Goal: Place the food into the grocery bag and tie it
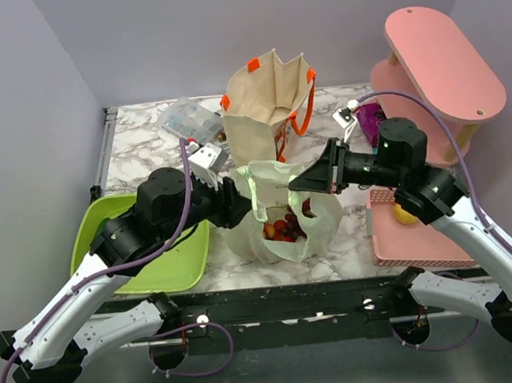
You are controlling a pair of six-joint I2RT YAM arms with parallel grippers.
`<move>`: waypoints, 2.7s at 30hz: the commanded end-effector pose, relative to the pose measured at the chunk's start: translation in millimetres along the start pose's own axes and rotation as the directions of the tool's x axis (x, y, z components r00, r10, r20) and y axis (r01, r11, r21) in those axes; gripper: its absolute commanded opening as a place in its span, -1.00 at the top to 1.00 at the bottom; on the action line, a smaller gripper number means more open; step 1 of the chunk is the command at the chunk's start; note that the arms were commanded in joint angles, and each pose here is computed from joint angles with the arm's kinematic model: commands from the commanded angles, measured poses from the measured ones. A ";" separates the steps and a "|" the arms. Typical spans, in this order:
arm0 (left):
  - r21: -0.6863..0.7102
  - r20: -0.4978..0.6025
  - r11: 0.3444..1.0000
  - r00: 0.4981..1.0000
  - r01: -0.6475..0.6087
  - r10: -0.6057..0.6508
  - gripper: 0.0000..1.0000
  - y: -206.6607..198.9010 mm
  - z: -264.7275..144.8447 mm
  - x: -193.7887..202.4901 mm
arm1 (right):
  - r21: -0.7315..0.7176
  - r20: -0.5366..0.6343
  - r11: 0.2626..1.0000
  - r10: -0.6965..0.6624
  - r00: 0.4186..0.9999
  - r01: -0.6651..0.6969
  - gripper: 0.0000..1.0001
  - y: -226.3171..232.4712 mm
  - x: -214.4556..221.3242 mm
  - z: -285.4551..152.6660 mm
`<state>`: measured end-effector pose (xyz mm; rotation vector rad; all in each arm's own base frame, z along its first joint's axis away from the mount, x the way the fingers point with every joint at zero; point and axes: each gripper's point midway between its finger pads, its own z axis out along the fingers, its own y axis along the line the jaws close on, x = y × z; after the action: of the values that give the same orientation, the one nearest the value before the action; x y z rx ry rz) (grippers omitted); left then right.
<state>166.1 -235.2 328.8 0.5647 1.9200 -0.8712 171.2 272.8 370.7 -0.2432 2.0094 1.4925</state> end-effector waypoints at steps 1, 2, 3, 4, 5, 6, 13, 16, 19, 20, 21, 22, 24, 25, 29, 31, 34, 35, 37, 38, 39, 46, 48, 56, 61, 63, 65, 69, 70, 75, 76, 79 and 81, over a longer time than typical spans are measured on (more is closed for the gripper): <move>0.066 0.063 0.992 0.993 -0.105 0.101 0.03 -12.0 7.3 -19.2 | -0.139 -0.091 0.987 -0.097 0.991 0.084 0.99 22.8 6.9 3.7; 0.080 0.065 0.990 0.992 -0.115 0.110 0.03 -14.3 9.0 -19.6 | -0.143 -0.102 0.986 -0.103 0.989 0.088 0.99 21.7 8.5 5.1; 0.092 0.065 0.988 0.991 -0.121 0.116 0.03 -16.1 10.1 -19.3 | -0.144 -0.107 0.985 -0.109 0.988 0.093 0.99 20.4 9.5 5.8; 0.102 0.065 0.987 0.990 -0.128 0.122 0.02 -17.6 11.1 -19.1 | -0.146 -0.109 0.984 -0.115 0.987 0.098 0.99 19.2 10.1 6.8; 0.113 0.061 0.984 0.990 -0.135 0.128 0.00 -18.9 12.0 -17.6 | -0.149 -0.109 0.983 -0.122 0.987 0.105 0.99 18.7 10.2 7.7; 0.118 0.058 0.983 0.989 -0.140 0.134 -0.01 -19.5 12.4 -16.7 | -0.154 -0.111 0.982 -0.126 0.986 0.108 0.99 18.6 10.6 8.3; 0.197 0.063 0.957 0.977 -0.214 0.206 -0.27 -30.4 6.1 -11.7 | -0.259 -0.209 0.962 -0.142 0.968 0.085 0.99 24.1 24.8 13.8; 0.203 0.102 0.940 0.960 -0.276 0.260 -0.40 -29.8 4.8 -12.4 | -0.295 -0.255 0.953 -0.147 0.956 0.068 0.99 25.4 30.8 15.1; 0.192 0.109 0.925 0.944 -0.328 0.312 -0.44 -25.1 9.6 -9.4 | -0.315 -0.277 0.947 -0.149 0.949 0.057 0.99 24.9 33.2 17.6; 0.193 0.115 0.919 0.938 -0.344 0.327 -0.44 -25.1 10.3 -10.0 | -0.325 -0.285 0.944 -0.152 0.946 0.054 0.99 25.5 33.8 18.1; 0.199 0.119 0.914 0.934 -0.354 0.336 -0.44 -25.7 11.4 -9.3 | -0.331 -0.290 0.942 -0.153 0.945 0.051 0.99 25.6 34.0 18.7; 0.209 0.131 0.906 0.929 -0.368 0.347 -0.44 -27.4 11.8 -9.8 | -0.337 -0.297 0.940 -0.155 0.942 0.049 0.99 25.9 34.7 19.1; 0.234 0.154 0.887 0.916 -0.397 0.370 -0.44 -31.3 12.8 -8.3 | -0.343 -0.300 0.938 -0.157 0.941 0.047 0.99 26.1 34.7 20.0; 0.238 0.165 0.881 0.911 -0.409 0.378 -0.44 -31.7 13.5 -7.3 | -0.348 -0.300 0.936 -0.160 0.940 0.049 0.99 26.6 34.7 20.0; 0.204 0.193 0.870 0.890 -0.448 0.413 -0.43 -25.1 15.7 -7.2 | -0.362 -0.299 0.931 -0.169 0.939 0.052 0.99 27.6 34.8 20.3; 0.181 0.210 0.861 0.874 -0.475 0.438 -0.38 -21.6 16.8 -9.0 | -0.372 -0.300 0.927 -0.175 0.938 0.054 0.99 28.3 34.4 21.2; 0.132 0.280 0.846 0.838 -0.516 0.468 -0.32 -17.1 16.5 -15.3 | -0.379 -0.302 0.923 -0.182 0.936 0.057 0.99 26.7 33.0 25.7; 0.115 0.297 0.845 0.829 -0.523 0.473 -0.32 -15.3 15.5 -17.0 | -0.386 -0.308 0.921 -0.185 0.933 0.055 0.99 26.5 32.9 26.8; 0.085 0.317 0.835 0.809 -0.544 0.494 -0.31 -11.9 13.2 -19.3 | -0.395 -0.313 0.917 -0.193 0.930 0.057 0.99 26.4 32.4 28.8; 0.065 0.320 0.831 0.801 -0.552 0.507 -0.30 -8.8 12.0 -20.5 | -0.401 -0.315 0.914 -0.199 0.928 0.060 0.99 26.4 32.0 29.5; 0.051 0.323 0.829 0.794 -0.557 0.515 -0.27 -7.1 10.8 -21.8 | -0.408 -0.320 0.911 -0.204 0.925 0.059 0.99 26.8 32.4 29.7; -0.051 0.401 0.817 0.738 -0.574 0.543 0.03 2.1 8.3 -35.5 | -0.480 -0.352 0.877 -0.230 0.907 0.036 0.99 33.3 37.9 25.5; -0.057 0.404 0.822 0.740 -0.567 0.538 0.02 3.3 12.7 -36.8 | -0.494 -0.359 0.869 -0.232 0.904 0.027 0.99 34.8 39.4 23.5; -0.047 0.432 0.841 0.748 -0.539 0.503 -0.05 1.1 33.9 -42.0 | -0.518 -0.351 0.855 -0.248 0.903 0.033 0.98 39.2 40.7 18.5; 0.049 0.391 0.836 0.780 -0.547 0.488 -0.13 -8.4 41.2 -25.1 | -0.519 -0.340 0.854 -0.252 0.906 0.043 0.99 41.6 39.8 16.8; 0.124 0.391 0.830 0.796 -0.543 0.462 -0.18 -18.7 37.0 -14.4 | -0.519 -0.338 0.854 -0.254 0.906 0.046 0.99 42.1 39.4 16.3; 0.184 0.403 0.829 0.810 -0.527 0.426 -0.22 -28.3 29.5 -8.0 | -0.521 -0.333 0.852 -0.262 0.906 0.055 0.99 42.8 38.9 16.0; 0.287 0.438 0.826 0.833 -0.485 0.337 -0.37 -46.6 11.3 -2.6 | -0.513 -0.345 0.857 -0.256 0.903 0.047 0.99 41.5 40.1 16.1; 0.300 0.444 0.826 0.836 -0.478 0.323 -0.42 -49.1 8.5 -2.5 | -0.514 -0.345 0.856 -0.257 0.903 0.047 0.99 41.7 40.2 15.6; 0.302 0.455 0.831 0.836 -0.468 0.306 -0.58 -49.5 9.6 -3.1 | -0.512 -0.354 0.858 -0.253 0.900 0.039 0.99 39.4 41.5 16.9; 0.304 0.458 0.829 0.835 -0.469 0.305 -0.59 -50.3 10.1 -4.0 | -0.512 -0.353 0.858 -0.253 0.901 0.040 0.99 39.5 41.3 16.8; 0.292 0.469 0.828 0.826 -0.479 0.313 -0.59 -50.3 13.6 -9.2 | -0.512 -0.357 0.858 -0.251 0.900 0.036 0.99 39.6 41.4 16.8; 0.273 0.484 0.826 0.813 -0.493 0.324 -0.57 -49.1 15.7 -12.8 | -0.515 -0.359 0.857 -0.251 0.899 0.034 0.99 40.6 41.6 15.8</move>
<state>149.4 -273.7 341.6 0.9105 1.2253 -0.9702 134.6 315.0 369.6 -0.9247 1.8437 1.9449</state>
